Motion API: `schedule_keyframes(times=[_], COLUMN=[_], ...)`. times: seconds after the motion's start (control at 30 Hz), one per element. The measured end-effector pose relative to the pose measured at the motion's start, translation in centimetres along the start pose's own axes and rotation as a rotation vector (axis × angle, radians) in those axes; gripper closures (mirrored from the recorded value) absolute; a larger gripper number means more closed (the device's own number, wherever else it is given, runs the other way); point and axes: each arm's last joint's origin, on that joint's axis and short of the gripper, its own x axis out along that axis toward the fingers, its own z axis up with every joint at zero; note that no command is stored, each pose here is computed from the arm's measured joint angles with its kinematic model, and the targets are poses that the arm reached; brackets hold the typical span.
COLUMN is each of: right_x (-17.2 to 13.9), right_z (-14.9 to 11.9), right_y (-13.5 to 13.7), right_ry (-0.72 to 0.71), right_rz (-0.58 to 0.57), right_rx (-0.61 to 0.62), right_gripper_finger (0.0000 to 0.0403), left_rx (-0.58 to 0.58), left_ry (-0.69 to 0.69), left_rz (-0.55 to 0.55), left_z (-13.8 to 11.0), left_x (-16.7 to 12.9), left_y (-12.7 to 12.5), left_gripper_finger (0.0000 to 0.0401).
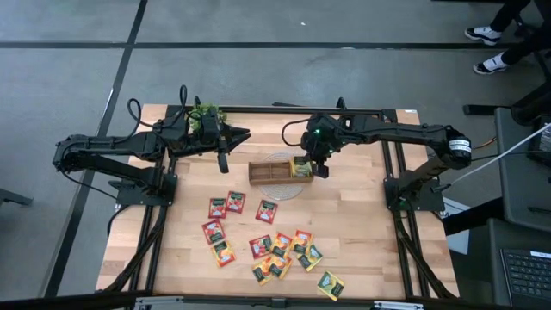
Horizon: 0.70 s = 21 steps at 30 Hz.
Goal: Pick & Place Tea
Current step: Put the yellow tea bag into the right section of the wooden organizer
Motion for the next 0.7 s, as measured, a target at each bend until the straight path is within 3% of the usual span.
schedule_keyframes(times=[0.33,0.7], right_x=[2.1,2.0], right_z=[-0.1,-0.3], right_y=[-0.4,-1.8], right_ry=[0.053,0.048], right_rz=[0.017,0.004], right_rx=[-0.044,-0.049], right_gripper_finger=[0.0403,0.0403], left_rx=[0.000,0.000], left_ry=[0.000,0.000], left_rz=[-0.001,-0.002], left_z=[0.0,0.0], left_x=[0.0,0.0], left_y=[0.0,0.0], left_gripper_finger=[0.0348,0.0349])
